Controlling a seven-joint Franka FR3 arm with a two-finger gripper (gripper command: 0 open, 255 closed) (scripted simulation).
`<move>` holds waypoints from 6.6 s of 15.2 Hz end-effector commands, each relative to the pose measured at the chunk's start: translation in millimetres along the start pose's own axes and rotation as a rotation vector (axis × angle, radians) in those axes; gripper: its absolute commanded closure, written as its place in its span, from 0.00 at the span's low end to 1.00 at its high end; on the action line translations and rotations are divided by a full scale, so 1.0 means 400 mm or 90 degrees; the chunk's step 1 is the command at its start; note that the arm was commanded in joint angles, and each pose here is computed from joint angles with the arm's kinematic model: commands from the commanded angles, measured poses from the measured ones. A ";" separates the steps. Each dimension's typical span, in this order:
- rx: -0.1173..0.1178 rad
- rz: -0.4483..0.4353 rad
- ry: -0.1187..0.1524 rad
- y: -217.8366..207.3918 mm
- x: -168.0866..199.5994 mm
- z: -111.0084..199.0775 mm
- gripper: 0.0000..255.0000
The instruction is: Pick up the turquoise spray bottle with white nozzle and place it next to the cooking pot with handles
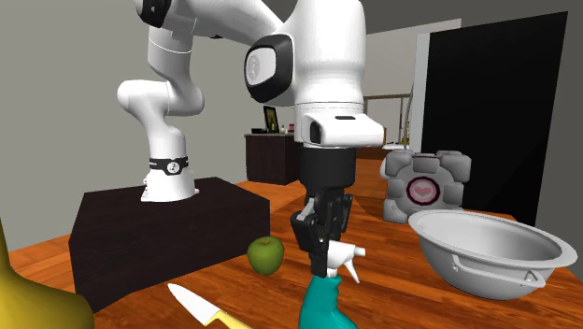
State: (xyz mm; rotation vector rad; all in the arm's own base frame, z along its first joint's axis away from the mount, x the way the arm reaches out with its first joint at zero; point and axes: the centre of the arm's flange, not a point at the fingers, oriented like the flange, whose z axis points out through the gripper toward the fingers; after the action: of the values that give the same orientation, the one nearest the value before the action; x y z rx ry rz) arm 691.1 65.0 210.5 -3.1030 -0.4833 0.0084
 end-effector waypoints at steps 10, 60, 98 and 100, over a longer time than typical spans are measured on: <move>0.000 0.000 0.000 0.000 -0.001 -0.066 1.00; 0.000 0.000 0.000 -0.001 -0.004 -0.726 1.00; 0.000 0.000 0.000 -0.740 0.186 -0.409 1.00; 0.000 0.000 0.000 -0.740 0.186 -0.383 1.00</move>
State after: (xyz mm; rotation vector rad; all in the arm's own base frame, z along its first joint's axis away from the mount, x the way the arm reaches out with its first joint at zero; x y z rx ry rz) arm 672.9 369.2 368.7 -3.1034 -0.4834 0.0099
